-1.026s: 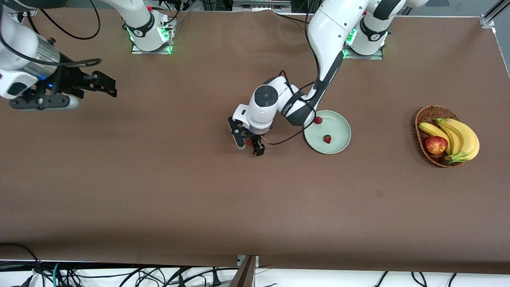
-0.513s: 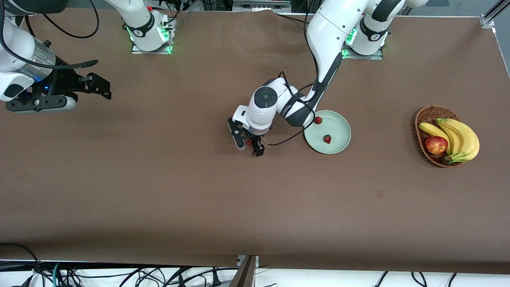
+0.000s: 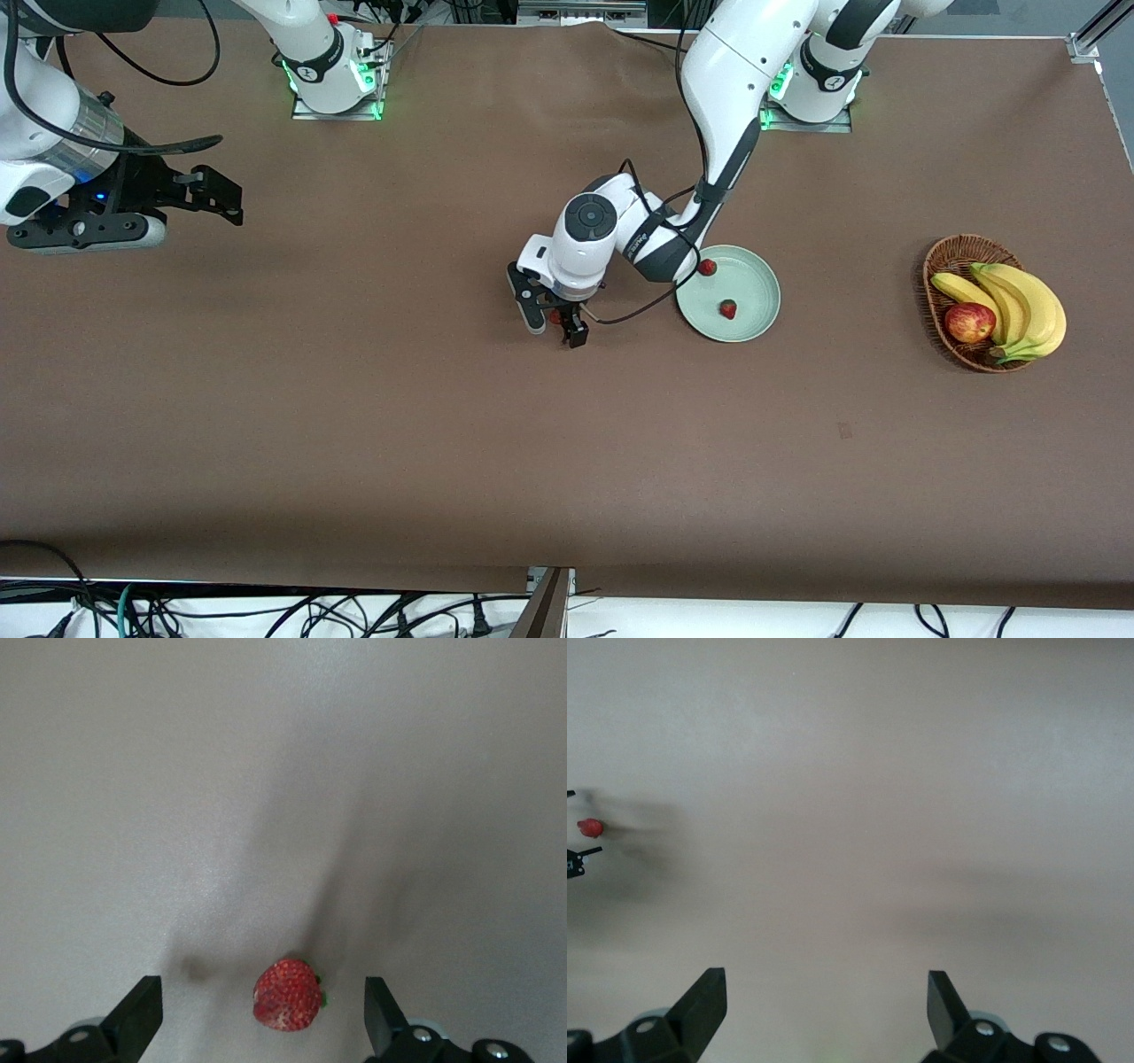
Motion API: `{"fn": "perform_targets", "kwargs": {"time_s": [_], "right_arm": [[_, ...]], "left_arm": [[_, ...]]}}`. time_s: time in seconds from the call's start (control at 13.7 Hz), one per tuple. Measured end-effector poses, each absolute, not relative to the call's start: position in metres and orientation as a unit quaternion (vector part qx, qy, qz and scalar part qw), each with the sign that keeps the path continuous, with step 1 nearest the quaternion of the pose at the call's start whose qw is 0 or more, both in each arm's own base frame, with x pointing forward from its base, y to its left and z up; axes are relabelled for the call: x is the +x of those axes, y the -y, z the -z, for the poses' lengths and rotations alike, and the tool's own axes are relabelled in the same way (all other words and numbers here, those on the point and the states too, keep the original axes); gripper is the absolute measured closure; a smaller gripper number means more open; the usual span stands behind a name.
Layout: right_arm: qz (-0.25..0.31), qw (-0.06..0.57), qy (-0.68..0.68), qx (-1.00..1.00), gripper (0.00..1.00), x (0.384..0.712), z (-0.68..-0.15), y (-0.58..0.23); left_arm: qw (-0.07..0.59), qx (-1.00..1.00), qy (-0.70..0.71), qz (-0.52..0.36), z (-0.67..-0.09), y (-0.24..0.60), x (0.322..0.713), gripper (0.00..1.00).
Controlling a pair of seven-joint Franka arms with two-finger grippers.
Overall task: Collect all strawberries into plate
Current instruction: 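Grasp the third strawberry with the left gripper while the right gripper retreats, then carry the strawberry onto the plate with the left gripper and release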
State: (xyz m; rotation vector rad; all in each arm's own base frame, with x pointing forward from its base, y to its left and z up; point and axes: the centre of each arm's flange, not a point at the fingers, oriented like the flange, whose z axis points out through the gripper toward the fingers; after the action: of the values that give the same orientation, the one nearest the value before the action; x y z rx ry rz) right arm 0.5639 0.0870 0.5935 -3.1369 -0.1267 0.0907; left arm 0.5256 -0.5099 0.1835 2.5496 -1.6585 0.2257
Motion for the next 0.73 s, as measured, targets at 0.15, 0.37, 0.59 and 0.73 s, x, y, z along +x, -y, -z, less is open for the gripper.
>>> {"fn": "perform_targets", "kwargs": {"time_s": [0.15,0.37,0.59,0.73], "right_arm": [[-0.023,0.001,0.039,-0.999,0.0,0.567,-0.598,-0.085],[-0.012,0.001,0.028,-1.0,0.0,0.57,-0.608,-0.074],[-0.009,0.002,0.013,-1.0,0.0,0.573,-0.61,-0.057],[-0.008,0.002,0.013,-1.0,0.0,0.573,-0.61,-0.058]], "left_arm": [[0.046,0.835,0.543,-0.072,-0.18,0.509,0.525,0.0],[0.045,0.837,0.542,-0.069,-0.176,0.509,0.524,0.0],[0.045,0.837,0.541,-0.068,-0.175,0.509,0.524,0.14],[0.045,0.839,0.538,-0.068,-0.175,0.509,0.524,0.37]]}}
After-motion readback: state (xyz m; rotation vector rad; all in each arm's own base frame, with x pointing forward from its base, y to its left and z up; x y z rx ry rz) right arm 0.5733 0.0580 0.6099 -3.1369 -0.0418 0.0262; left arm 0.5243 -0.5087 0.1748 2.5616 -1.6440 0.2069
